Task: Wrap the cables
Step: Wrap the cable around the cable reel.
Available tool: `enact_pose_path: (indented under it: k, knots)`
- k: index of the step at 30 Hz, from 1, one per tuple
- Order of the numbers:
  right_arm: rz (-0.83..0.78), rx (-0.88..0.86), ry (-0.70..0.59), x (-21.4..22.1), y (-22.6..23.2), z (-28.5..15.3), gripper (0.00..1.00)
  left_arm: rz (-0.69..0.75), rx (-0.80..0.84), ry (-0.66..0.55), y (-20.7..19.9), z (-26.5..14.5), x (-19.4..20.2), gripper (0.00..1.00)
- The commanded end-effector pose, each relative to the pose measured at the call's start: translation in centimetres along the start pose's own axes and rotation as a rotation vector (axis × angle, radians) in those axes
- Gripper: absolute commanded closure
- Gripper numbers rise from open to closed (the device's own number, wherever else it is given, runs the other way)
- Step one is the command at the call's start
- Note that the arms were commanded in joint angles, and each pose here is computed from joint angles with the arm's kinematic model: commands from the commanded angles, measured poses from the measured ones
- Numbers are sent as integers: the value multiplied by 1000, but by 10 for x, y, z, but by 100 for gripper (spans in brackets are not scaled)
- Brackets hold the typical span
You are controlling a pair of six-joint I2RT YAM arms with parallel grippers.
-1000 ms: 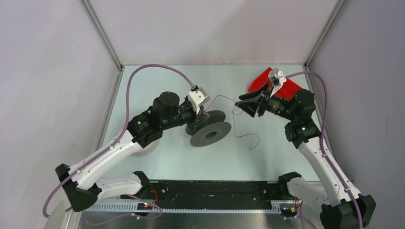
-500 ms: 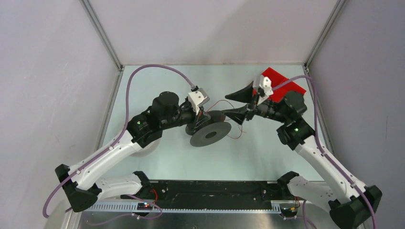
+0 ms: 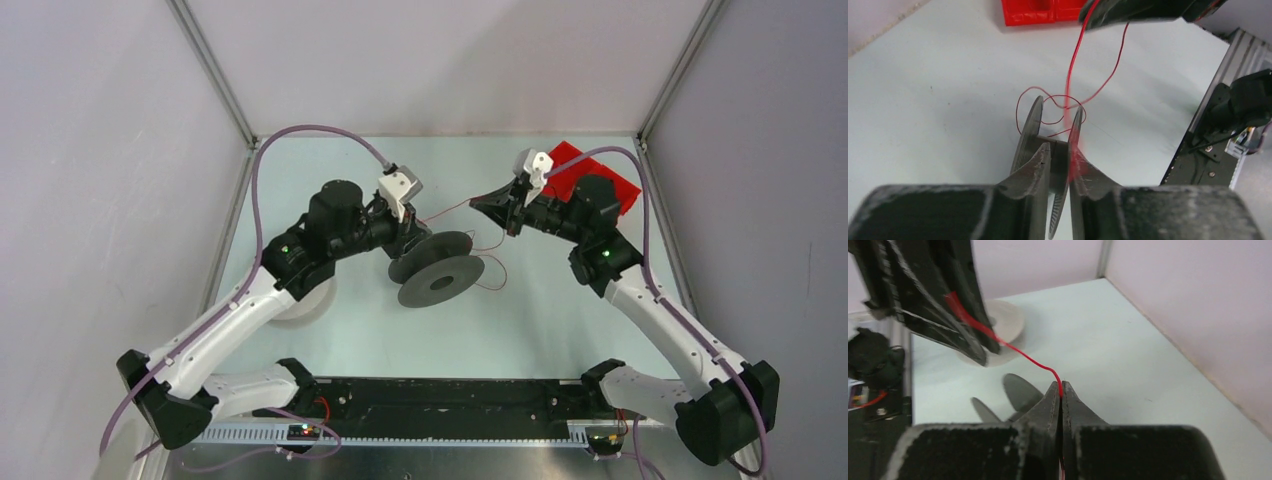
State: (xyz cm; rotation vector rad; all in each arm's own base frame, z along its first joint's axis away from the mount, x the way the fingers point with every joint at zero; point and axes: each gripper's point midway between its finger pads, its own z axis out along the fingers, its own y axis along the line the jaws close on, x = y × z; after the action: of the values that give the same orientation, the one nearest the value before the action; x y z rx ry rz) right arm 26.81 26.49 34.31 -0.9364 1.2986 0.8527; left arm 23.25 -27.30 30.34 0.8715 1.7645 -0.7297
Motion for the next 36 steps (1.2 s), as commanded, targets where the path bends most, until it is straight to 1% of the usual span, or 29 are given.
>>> enact_pose_path:
  k: [1,2,4,6,9,11,13,15,19,23,25,29,33,36]
  knots:
    - [-139,130,-18,-21,-45,-17,100,-52,-49,-20,15,-4,-1,71]
    - [-147,189,-3,-23,-60,-23,100,-56,-87,-22,23,-5,0,65]
    - [-163,319,26,-28,-94,-43,100,-58,-143,-27,32,-10,2,60]
    - [-194,460,49,-38,-127,-67,100,-61,-194,-26,42,-14,6,57]
    - [-269,650,90,-55,-164,-99,100,-72,-241,-16,51,-16,12,53]
    - [-303,730,125,-63,-177,-111,100,-82,-269,-16,56,-17,13,51]
    - [-335,744,149,-71,-178,-108,100,-88,-282,-19,60,-19,14,49]
    - [-339,676,159,-66,-167,-91,100,-94,-290,-21,63,-21,14,46]
    - [-269,465,165,-28,-132,-42,100,-115,-290,-27,70,-25,14,39]
    - [-202,261,171,13,-88,9,100,-171,-258,-8,77,-19,20,37]
    - [-168,170,166,24,-64,31,100,-195,-227,-8,77,-19,20,37]
    - [-116,76,181,43,-40,51,100,-197,-216,-5,80,-20,23,34]
    - [-84,39,215,60,-27,61,100,-207,-190,7,80,-16,25,34]
    - [-43,30,236,70,-19,63,100,-202,-126,16,72,-9,26,34]
